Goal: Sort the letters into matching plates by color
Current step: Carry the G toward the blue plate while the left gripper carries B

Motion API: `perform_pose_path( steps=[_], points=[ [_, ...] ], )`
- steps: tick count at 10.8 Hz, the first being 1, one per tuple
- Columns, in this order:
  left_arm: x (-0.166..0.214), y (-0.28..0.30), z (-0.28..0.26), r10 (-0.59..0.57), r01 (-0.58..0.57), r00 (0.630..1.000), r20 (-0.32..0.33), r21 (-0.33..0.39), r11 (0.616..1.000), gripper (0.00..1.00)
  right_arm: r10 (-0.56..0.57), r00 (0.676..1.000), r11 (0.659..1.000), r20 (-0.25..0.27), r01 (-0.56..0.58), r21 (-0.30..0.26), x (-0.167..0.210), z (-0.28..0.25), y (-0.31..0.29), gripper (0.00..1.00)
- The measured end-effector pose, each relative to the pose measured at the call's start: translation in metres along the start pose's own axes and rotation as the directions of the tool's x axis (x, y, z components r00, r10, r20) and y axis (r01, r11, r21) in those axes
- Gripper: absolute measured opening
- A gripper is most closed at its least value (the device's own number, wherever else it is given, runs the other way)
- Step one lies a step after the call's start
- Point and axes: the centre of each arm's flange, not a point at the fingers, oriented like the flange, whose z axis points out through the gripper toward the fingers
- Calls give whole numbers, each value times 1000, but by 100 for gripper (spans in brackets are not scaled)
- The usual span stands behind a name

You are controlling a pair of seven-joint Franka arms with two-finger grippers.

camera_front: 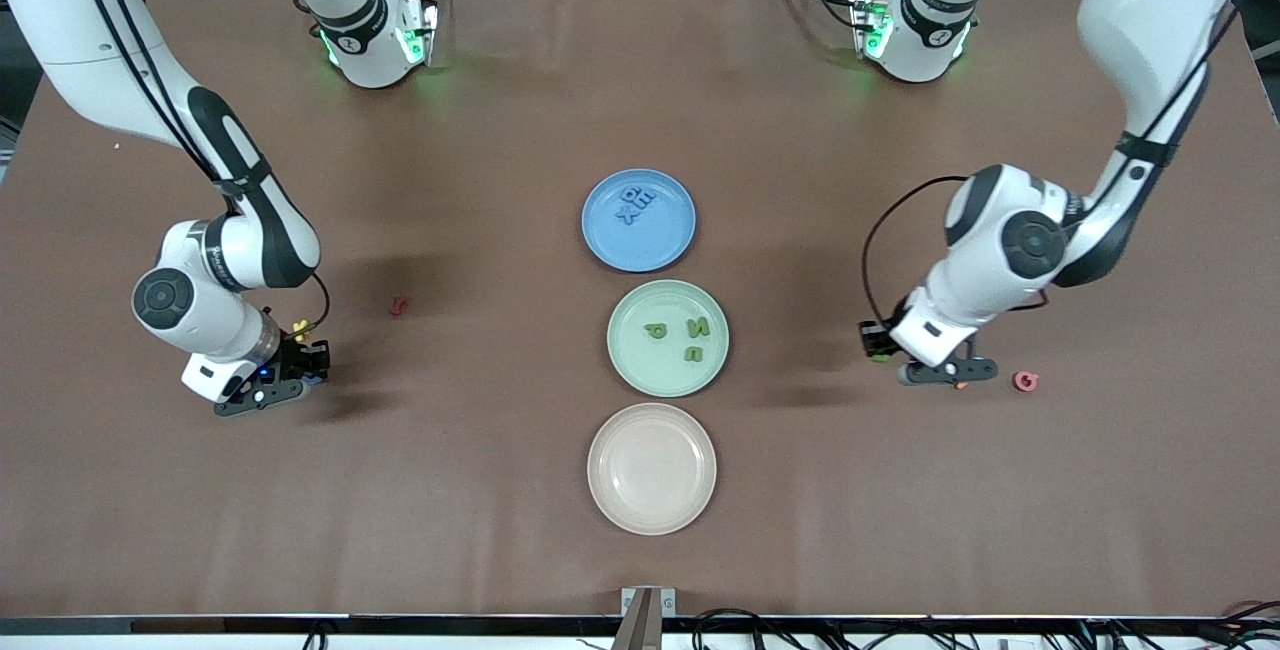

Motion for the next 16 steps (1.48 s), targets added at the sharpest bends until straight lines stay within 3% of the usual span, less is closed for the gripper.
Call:
perform_pose_path(
  steps=[3, 8, 12, 15, 16],
  points=[
    [-6, 63, -2, -149, 149, 989, -7, -39, 988, 28, -13, 999, 1000, 32, 13, -1, 11, -22, -21, 36],
    [-10, 151, -18, -344, 340, 939, -7, -127, 932, 28, 4, 991, 1000, 136, -5, 13, 29, -90, -154, 36],
    [-32, 204, -26, -351, 348, 936, 15, -162, 923, 28, -50, 981, 989, 186, 23, 146, 18, -110, -295, 36],
    [-53, 227, -9, -313, 317, 949, 45, -151, 937, 32, 53, 978, 986, 200, -84, 146, -5, -121, -404, 36],
    [-64, 237, -2, -292, 296, 955, 49, -140, 945, 44, 84, 979, 983, 188, -112, 144, -16, -125, -440, 36]
  ],
)
